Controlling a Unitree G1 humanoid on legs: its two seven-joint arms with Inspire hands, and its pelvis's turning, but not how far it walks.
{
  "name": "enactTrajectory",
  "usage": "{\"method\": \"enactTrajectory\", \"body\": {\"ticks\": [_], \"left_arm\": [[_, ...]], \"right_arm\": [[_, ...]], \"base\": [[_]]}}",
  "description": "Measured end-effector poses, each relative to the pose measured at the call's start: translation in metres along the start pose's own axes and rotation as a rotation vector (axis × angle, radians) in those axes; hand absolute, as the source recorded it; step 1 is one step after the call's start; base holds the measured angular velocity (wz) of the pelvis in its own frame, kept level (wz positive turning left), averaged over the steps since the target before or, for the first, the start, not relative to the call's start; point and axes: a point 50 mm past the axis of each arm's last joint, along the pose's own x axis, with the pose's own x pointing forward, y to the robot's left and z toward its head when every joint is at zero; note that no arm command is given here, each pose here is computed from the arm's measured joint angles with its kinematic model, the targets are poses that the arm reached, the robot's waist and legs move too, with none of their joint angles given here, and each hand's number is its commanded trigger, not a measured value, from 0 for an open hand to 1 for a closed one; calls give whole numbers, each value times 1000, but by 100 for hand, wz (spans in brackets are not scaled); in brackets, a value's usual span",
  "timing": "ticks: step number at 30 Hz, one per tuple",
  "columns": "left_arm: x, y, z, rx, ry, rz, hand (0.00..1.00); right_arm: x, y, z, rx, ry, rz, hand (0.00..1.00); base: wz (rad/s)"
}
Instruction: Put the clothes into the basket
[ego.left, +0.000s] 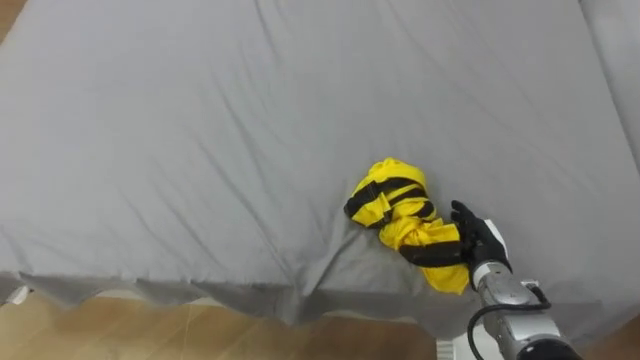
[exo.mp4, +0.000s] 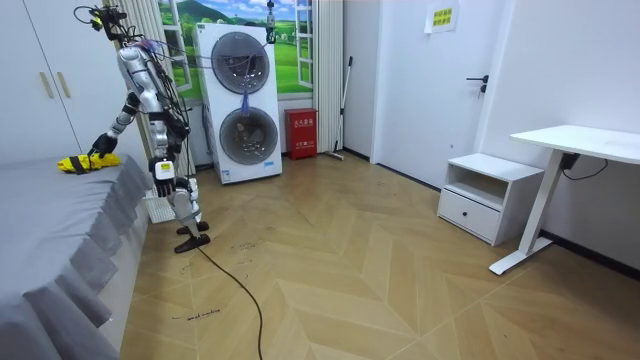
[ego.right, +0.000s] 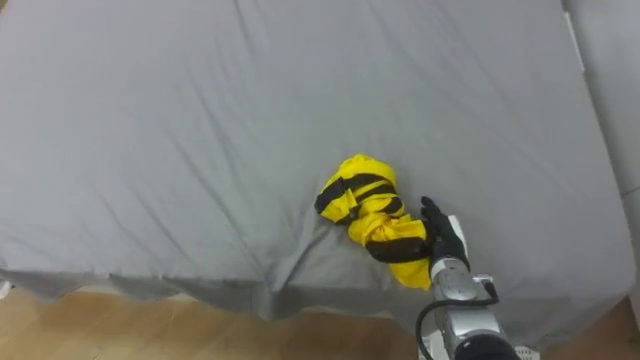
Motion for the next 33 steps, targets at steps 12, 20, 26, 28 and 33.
{"method": "enactTrajectory", "body": {"ticks": [12, 20, 26, 28, 33], "left_arm": [[0, -3, 0, -38, 0, -13, 0], [1, -3, 2, -26, -3, -29, 0], [1, -3, 3, -16, -2, -36, 0], [1, -3, 3, -13, -2, -39, 0], [1, -3, 4, -7, -3, -43, 0]], "right_arm": [[6, -19, 15, -27, -25, -118, 100], [9, -26, 25, -74, -31, -152, 100], [9, -25, 26, -90, -37, -136, 100], [9, -23, 25, -99, -35, -125, 100], [9, -23, 24, -101, -30, -122, 100]], "base": [[2], [-1], [0], [0], [0]]}}
